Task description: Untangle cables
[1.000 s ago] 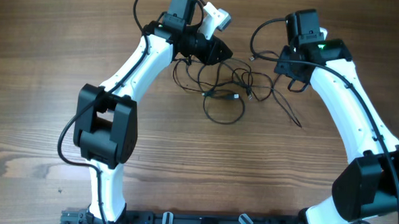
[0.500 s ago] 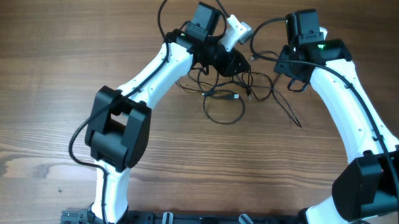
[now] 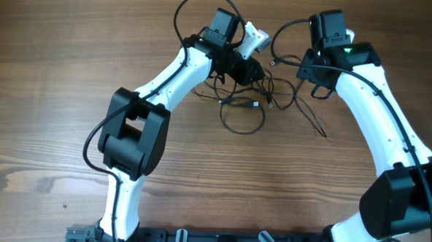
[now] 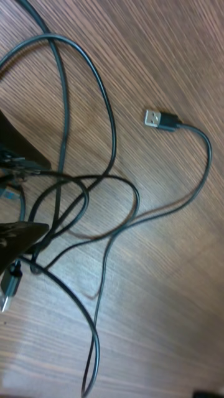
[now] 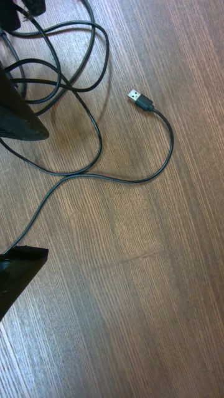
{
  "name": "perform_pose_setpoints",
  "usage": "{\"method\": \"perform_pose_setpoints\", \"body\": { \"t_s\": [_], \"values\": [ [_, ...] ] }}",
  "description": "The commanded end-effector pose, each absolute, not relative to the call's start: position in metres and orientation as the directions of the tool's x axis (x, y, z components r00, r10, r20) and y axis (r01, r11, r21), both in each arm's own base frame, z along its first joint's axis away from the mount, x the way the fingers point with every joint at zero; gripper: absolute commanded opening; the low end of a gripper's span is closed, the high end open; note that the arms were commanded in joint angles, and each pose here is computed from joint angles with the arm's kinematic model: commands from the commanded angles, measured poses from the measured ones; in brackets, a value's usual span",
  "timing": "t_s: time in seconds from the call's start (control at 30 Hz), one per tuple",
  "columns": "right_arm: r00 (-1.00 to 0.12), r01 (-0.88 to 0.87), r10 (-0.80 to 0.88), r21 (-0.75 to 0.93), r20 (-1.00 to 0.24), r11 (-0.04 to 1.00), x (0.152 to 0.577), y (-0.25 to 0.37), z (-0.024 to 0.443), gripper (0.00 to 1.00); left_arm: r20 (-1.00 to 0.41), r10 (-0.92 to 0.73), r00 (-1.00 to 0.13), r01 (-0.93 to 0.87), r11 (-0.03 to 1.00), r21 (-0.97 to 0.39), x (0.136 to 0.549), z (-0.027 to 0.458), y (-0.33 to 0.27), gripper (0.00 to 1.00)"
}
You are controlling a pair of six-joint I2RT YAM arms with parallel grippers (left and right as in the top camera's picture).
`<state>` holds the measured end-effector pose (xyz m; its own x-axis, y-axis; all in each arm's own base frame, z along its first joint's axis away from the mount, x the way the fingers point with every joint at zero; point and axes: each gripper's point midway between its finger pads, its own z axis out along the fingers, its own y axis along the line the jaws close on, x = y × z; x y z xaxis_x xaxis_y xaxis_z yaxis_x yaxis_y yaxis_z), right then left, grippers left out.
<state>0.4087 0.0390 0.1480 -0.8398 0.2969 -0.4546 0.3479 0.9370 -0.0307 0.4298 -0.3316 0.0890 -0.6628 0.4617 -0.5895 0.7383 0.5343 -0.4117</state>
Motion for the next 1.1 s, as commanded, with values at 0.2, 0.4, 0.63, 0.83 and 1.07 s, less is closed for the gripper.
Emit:
{"method": "perform_pose_setpoints", "body": {
  "t_s": [0.2,0.4,0.63,0.83,1.07],
  "values": [
    [-0.839,0.352,0.306,-0.021,-0.450,0.936,0.411,0.041,0.144,0.57,-0.579,0.461,-0.672,0.718,0.597,-0.358,0.443,0.081,-0.321,0.29],
    [-0.836,0.353,0.307,-0.017,-0.455,0.936,0.412,0.042,0.145,0.57,-0.542,0.476,-0.693,0.706,0.601,-0.375,0.434,0.076,-0.319,0.32],
    [-0.832,0.349,0.310,-0.001,-0.459,0.937,0.415,0.044,0.145,0.58,-0.499,0.497,-0.710,0.696,0.604,-0.389,0.423,0.070,-0.315,0.30],
    [-0.835,0.345,0.310,0.008,-0.455,0.939,0.415,0.046,0.145,0.59,-0.484,0.501,-0.718,0.690,0.606,-0.395,0.420,0.068,-0.314,0.27],
    [-0.832,0.345,0.311,0.011,-0.460,0.939,0.416,0.046,0.146,0.60,-0.480,0.500,-0.721,0.691,0.579,-0.434,0.413,0.071,-0.318,0.18]
  ]
}}
